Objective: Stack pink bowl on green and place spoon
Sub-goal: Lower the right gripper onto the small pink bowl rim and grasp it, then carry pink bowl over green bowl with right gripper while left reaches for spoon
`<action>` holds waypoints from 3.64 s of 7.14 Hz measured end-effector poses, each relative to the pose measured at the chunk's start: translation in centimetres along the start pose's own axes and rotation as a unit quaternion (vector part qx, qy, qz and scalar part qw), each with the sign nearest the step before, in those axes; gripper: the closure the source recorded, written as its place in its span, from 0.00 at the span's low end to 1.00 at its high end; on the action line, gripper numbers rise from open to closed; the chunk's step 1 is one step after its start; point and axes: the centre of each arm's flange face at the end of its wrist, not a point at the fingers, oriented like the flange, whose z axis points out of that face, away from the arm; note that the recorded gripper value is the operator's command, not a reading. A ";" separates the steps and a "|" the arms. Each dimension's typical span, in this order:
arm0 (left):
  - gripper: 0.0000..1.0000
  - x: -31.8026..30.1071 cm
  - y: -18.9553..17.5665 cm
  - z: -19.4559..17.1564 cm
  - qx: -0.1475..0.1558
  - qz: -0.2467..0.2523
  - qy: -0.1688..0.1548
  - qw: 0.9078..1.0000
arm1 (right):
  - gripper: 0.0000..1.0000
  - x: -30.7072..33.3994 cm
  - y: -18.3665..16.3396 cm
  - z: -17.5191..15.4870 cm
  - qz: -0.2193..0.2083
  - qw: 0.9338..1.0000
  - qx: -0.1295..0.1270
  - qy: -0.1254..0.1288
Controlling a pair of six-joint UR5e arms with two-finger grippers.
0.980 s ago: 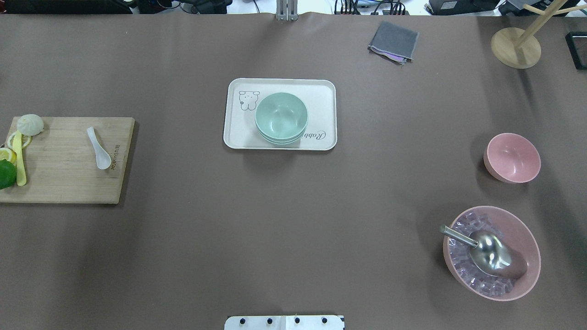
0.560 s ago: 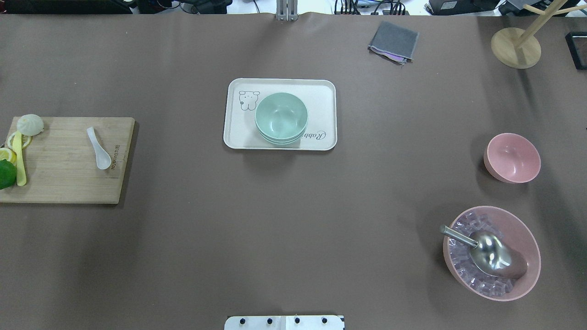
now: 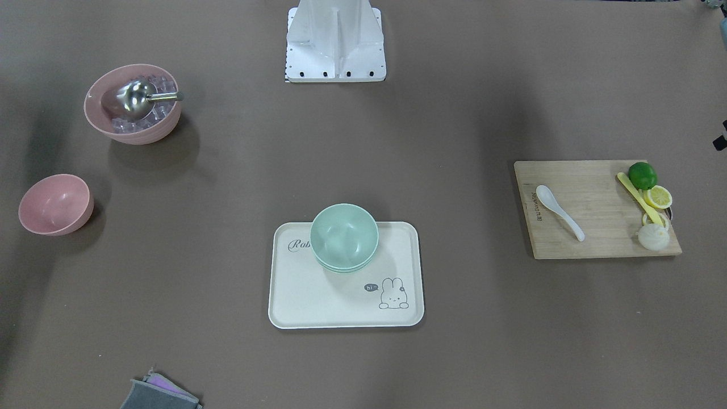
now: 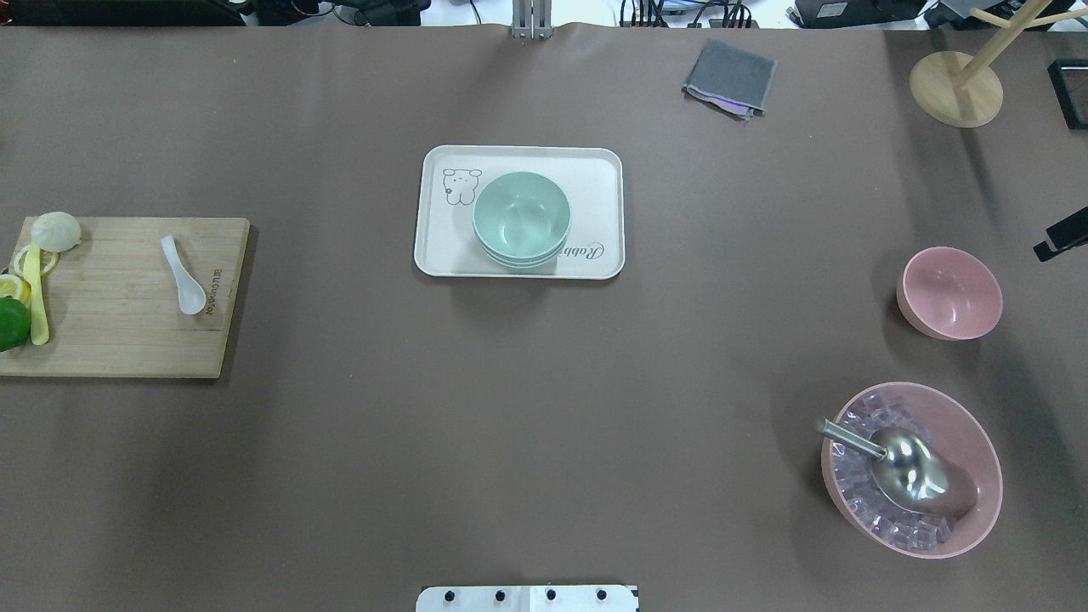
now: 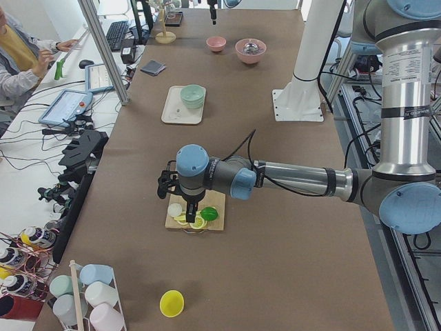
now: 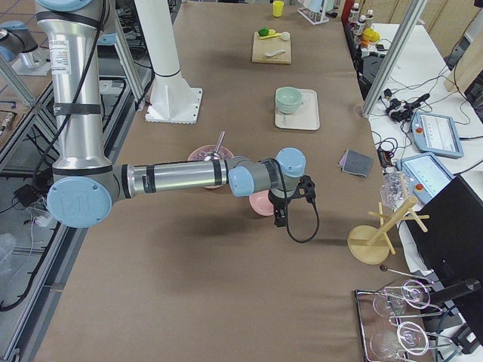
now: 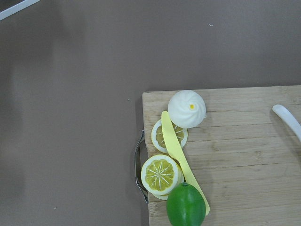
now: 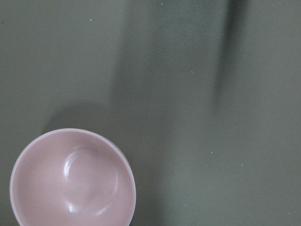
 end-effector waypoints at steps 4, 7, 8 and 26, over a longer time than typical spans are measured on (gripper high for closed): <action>0.02 3.3 -1.1 2.3 -0.020 0.003 0.001 1.000 | 0.27 -1.7 0.1 5.9 0.033 0.999 0.007 -0.005; 0.02 3.7 -1.3 2.2 -0.015 0.002 0.002 1.000 | 1.00 -2.1 0.5 7.7 0.036 0.999 -0.004 0.004; 0.02 3.7 -1.3 2.2 -0.015 0.002 0.002 1.000 | 1.00 -2.1 0.6 7.9 0.042 0.999 -0.006 0.005; 1.00 25.2 -8.2 21.2 -0.075 -0.187 -0.069 0.977 | 1.00 -54.2 -11.7 -1.3 0.222 0.964 0.069 -0.129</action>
